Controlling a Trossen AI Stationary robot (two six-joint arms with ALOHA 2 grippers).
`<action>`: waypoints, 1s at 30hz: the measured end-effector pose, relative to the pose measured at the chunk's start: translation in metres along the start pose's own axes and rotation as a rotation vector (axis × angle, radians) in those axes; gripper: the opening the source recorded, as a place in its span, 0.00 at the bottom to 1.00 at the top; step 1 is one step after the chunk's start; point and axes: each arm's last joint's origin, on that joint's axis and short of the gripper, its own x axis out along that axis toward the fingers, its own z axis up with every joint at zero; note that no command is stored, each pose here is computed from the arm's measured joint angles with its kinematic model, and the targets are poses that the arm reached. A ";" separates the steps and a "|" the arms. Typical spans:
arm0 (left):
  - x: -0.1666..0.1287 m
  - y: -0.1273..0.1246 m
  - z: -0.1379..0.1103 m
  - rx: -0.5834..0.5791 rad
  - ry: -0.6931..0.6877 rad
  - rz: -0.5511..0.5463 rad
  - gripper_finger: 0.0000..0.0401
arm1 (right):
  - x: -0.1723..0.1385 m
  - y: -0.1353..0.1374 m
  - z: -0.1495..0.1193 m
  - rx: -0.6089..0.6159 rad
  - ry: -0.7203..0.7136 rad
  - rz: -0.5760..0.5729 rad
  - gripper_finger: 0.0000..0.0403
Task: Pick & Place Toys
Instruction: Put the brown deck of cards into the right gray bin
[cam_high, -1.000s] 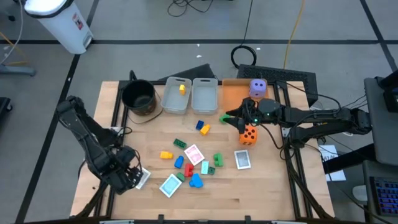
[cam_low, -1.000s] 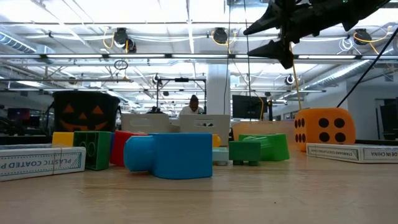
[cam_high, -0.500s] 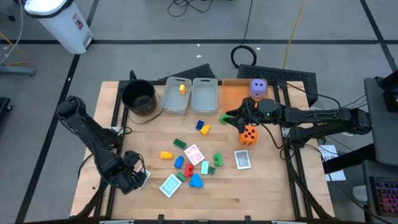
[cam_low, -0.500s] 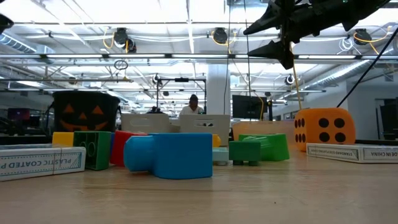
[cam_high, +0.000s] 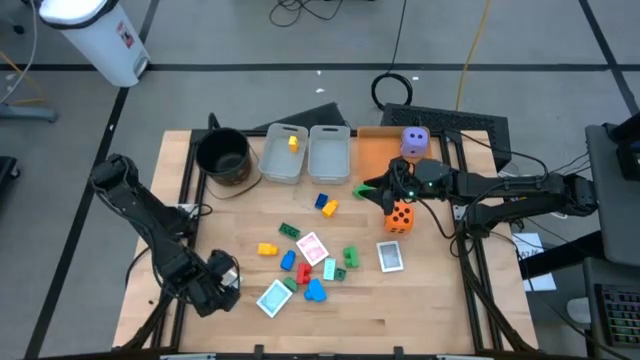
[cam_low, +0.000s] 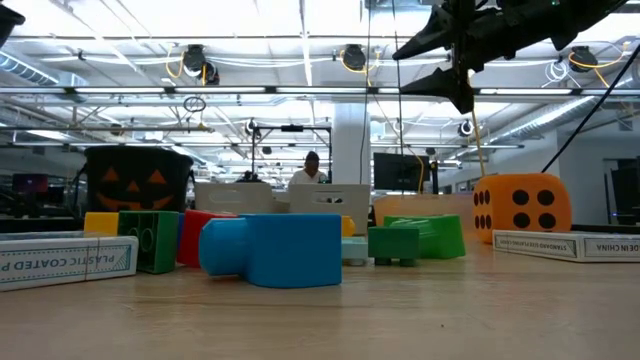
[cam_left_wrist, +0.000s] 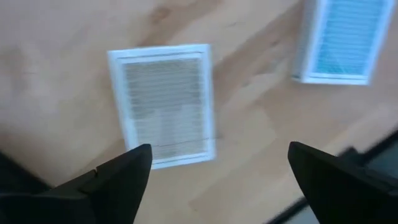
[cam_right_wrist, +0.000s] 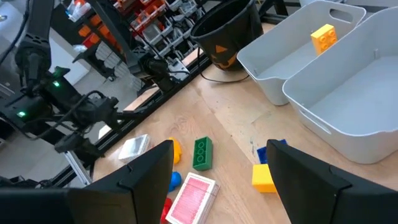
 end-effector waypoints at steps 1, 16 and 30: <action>0.000 -0.001 0.000 0.016 0.002 -0.006 0.95 | 0.000 0.000 0.000 0.000 0.003 -0.002 0.62; 0.015 0.001 0.017 0.000 -0.040 0.144 0.93 | 0.002 -0.016 -0.024 0.081 0.050 -0.016 0.62; 0.035 -0.002 0.019 0.031 -0.021 0.237 0.91 | 0.003 -0.014 -0.022 0.077 -0.008 0.046 0.62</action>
